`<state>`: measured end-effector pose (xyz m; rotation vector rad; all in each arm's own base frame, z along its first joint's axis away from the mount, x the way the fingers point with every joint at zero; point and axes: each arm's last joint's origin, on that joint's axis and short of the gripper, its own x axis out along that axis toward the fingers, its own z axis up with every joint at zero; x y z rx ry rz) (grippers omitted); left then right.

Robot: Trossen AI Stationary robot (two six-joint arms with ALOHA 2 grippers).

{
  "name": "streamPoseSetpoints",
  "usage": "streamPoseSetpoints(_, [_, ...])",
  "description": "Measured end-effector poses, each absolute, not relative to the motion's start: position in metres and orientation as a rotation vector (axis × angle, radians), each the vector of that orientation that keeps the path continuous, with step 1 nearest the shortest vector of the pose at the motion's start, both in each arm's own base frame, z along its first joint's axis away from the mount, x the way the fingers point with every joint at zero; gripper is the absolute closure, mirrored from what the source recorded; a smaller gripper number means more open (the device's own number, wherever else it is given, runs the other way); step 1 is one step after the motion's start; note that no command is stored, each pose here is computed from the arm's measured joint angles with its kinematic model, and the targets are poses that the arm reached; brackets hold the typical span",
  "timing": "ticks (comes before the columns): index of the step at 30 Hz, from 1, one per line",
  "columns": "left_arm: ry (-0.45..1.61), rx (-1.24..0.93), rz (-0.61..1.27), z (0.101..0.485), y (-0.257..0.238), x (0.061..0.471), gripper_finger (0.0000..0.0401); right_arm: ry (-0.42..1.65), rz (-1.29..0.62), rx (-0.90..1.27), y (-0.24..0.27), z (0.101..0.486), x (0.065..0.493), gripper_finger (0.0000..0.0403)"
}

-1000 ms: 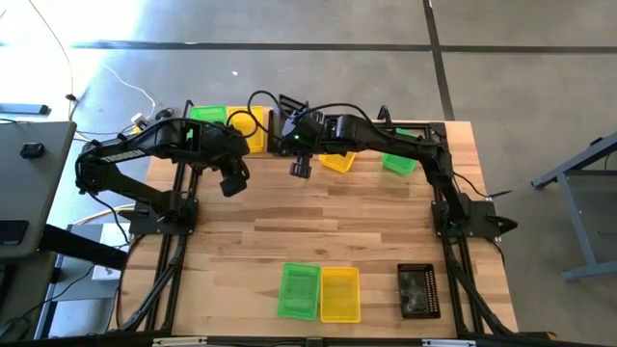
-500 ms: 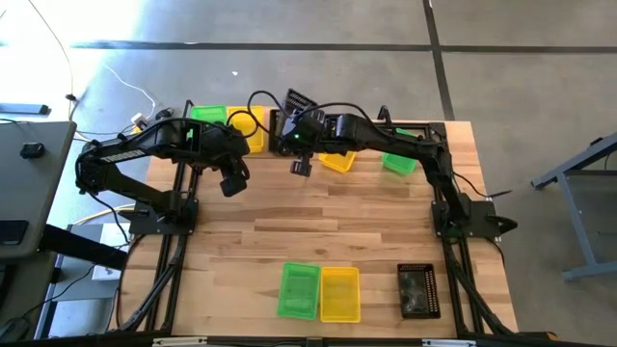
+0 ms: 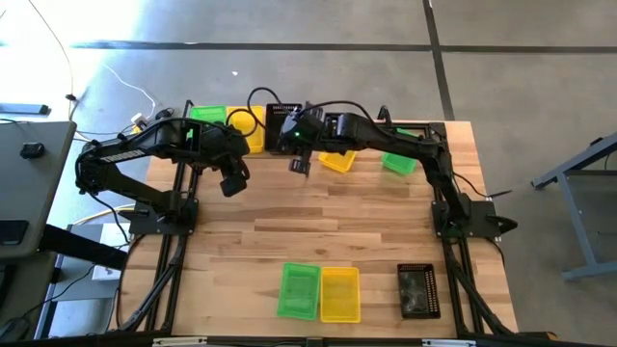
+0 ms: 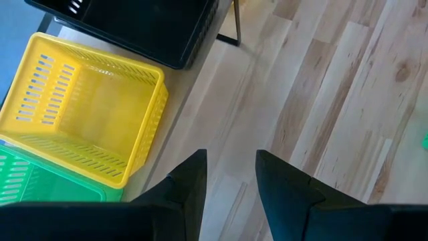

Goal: Stack baskets on shelf by color
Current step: Stack the top black bin on top of the black bin on the shelf

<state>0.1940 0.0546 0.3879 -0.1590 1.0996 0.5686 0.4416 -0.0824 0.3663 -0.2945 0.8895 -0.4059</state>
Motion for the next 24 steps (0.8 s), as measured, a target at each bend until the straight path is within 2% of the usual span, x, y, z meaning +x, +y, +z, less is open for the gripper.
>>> streamPoseSetpoints(8, [1.105, -0.158, 0.568, 0.388, 0.055, 0.194, 0.0284, 0.831, -0.453, -0.298, -0.093, 0.384, 0.436, 0.0304])
streamPoseSetpoints(17, [1.112, -0.136, 0.554, 0.388, 0.055, 0.194, 0.0284, 0.803, -0.532, -0.158, -0.152, 0.385, 0.421, 0.0304])
streamPoseSetpoints(24, [1.111, -0.142, 0.558, 0.388, 0.055, 0.193, 0.0284, 0.715, -0.505, -0.052, -0.193, 0.383, 0.415, 0.0304])
